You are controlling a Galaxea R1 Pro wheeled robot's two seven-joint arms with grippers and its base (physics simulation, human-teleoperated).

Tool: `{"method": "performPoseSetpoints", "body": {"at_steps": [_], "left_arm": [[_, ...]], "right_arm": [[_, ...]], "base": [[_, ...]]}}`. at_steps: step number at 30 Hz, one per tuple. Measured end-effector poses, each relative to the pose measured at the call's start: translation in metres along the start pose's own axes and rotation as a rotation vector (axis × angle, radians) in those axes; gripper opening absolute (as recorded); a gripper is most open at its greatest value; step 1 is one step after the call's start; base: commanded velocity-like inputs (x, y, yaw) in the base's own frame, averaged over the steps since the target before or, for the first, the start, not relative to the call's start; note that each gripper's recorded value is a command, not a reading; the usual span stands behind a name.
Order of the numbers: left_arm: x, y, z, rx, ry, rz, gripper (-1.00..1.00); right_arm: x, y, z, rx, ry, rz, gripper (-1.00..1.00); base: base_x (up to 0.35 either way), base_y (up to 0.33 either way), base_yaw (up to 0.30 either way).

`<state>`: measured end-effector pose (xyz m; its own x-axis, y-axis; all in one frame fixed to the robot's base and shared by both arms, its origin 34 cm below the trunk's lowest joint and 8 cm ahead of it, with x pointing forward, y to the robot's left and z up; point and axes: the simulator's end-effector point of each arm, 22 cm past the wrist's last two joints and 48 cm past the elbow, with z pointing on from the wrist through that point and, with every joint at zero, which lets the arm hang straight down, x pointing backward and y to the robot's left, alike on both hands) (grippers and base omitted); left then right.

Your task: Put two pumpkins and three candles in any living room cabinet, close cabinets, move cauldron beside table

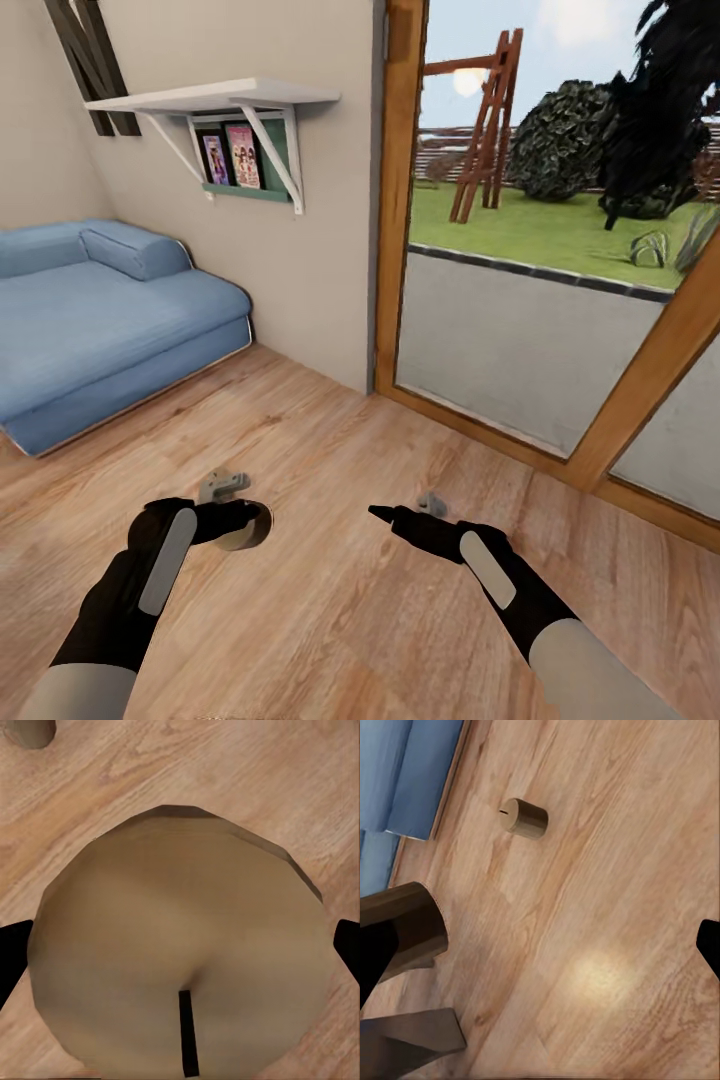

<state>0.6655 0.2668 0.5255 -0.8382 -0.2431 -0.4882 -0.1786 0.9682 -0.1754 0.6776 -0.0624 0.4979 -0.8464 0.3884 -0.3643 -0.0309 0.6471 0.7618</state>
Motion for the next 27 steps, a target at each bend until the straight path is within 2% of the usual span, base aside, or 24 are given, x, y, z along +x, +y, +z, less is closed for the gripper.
{"method": "performPoseSetpoints", "body": {"at_steps": [27], "left_arm": [[0.0008, -0.0029, 0.0003, 0.005, 0.001, -0.001, -1.00]], "right_arm": [[-0.0005, 0.0004, 0.0000, -0.001, -0.001, -0.001, 1.00]], "base": [[0.000, 0.000, 0.290]]}}
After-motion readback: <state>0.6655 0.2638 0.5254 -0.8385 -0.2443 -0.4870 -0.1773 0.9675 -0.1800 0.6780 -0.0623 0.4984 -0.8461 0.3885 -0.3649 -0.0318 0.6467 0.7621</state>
